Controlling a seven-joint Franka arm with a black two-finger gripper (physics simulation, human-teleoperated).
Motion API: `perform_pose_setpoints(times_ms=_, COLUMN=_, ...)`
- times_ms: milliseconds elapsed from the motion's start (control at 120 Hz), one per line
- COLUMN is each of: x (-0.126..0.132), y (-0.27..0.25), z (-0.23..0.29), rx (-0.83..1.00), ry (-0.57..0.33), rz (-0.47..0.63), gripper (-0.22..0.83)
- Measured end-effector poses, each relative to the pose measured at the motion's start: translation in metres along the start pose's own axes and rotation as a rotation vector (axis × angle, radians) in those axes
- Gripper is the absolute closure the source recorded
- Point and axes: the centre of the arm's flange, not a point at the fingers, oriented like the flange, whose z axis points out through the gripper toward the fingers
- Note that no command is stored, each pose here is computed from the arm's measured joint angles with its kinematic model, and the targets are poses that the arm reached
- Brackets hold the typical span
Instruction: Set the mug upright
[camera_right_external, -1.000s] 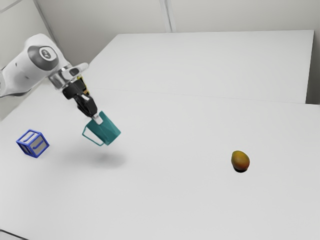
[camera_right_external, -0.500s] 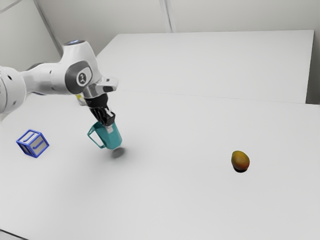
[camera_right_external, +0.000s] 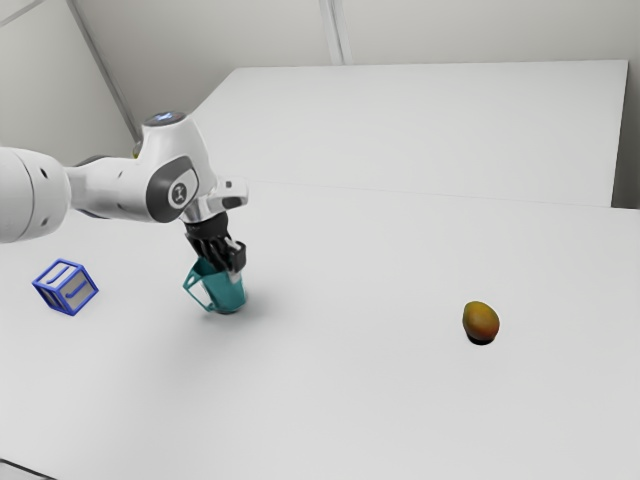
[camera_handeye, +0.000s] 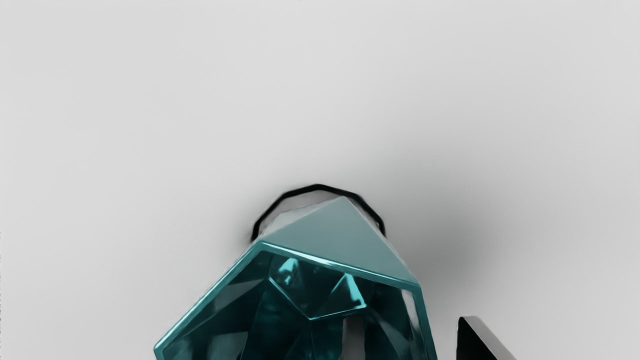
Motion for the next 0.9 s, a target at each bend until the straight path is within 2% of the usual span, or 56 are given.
perform_pose_setpoints(times_ms=133, x=-0.001, y=0.002, z=-0.019, rx=0.011, ry=0.03, rz=-0.023, gripper=0.26)
perform_pose_setpoints(times_ms=200, x=-0.001, y=0.003, z=-0.043, rx=0.015, ry=0.05, rz=-0.035, gripper=0.19)
perform_pose_setpoints(times_ms=308, x=0.016, y=0.003, z=-0.106, rx=0.011, ry=0.096, rz=-0.053, gripper=0.11)
perform_pose_setpoints(times_ms=458, x=0.035, y=0.006, z=-0.185, rx=0.005, ry=0.145, rz=-0.056, gripper=0.06)
perform_pose_setpoints(times_ms=567, x=0.034, y=0.01, z=-0.229, rx=0.001, ry=0.147, rz=-0.057, gripper=0.03)
perform_pose_setpoints(times_ms=700, x=0.023, y=0.013, z=-0.249, rx=-0.008, ry=0.104, rz=-0.065, gripper=0.02)
perform_pose_setpoints(times_ms=900, x=0.014, y=0.011, z=-0.245, rx=-0.023, ry=0.036, rz=-0.076, gripper=0.01)
